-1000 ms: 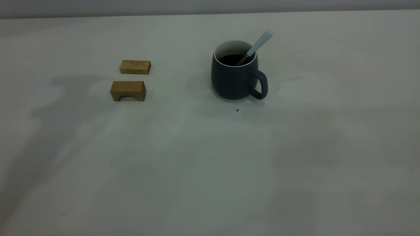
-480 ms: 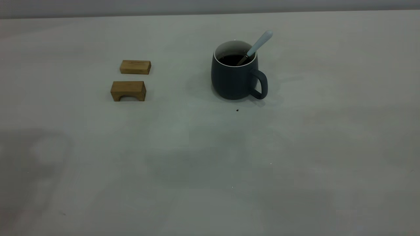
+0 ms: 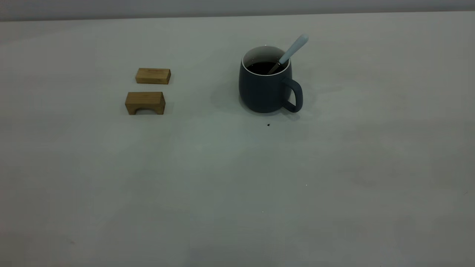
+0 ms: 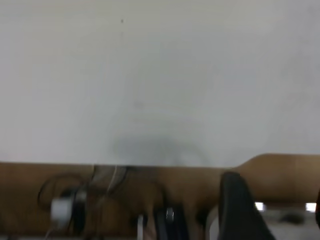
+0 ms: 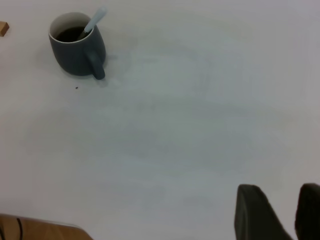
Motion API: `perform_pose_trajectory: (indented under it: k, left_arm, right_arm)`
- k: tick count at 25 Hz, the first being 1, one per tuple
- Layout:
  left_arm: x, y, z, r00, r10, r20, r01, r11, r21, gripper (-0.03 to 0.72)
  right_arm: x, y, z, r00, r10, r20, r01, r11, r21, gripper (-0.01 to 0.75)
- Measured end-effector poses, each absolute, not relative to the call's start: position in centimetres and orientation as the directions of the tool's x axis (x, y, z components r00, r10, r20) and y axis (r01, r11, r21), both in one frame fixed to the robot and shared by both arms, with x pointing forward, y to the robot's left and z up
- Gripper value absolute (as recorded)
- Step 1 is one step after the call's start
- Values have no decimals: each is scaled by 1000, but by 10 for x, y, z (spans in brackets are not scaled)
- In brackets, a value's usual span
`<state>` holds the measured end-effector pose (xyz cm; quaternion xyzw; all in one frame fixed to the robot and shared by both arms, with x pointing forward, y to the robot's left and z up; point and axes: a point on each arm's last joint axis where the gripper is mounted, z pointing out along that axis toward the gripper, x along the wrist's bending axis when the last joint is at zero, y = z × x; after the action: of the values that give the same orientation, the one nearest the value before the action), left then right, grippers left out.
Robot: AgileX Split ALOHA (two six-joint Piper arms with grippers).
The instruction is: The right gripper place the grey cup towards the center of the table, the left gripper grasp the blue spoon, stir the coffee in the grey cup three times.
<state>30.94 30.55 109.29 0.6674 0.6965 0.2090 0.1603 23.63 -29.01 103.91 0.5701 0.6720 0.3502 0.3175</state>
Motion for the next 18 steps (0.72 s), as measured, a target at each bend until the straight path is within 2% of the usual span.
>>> perform_pose_trajectory:
  k: [7,18]
  left_arm:
    - [249,311,1077,-172,985,7,721,121,683,444]
    - [228,301,1035,-36,999,38,669,-4,744,444]
  right_arm:
    - [236,-290,1039,-148,989,-27,544,105,833,239]
    - [236,-290,1039,-148,989,-27,544,105,833,239]
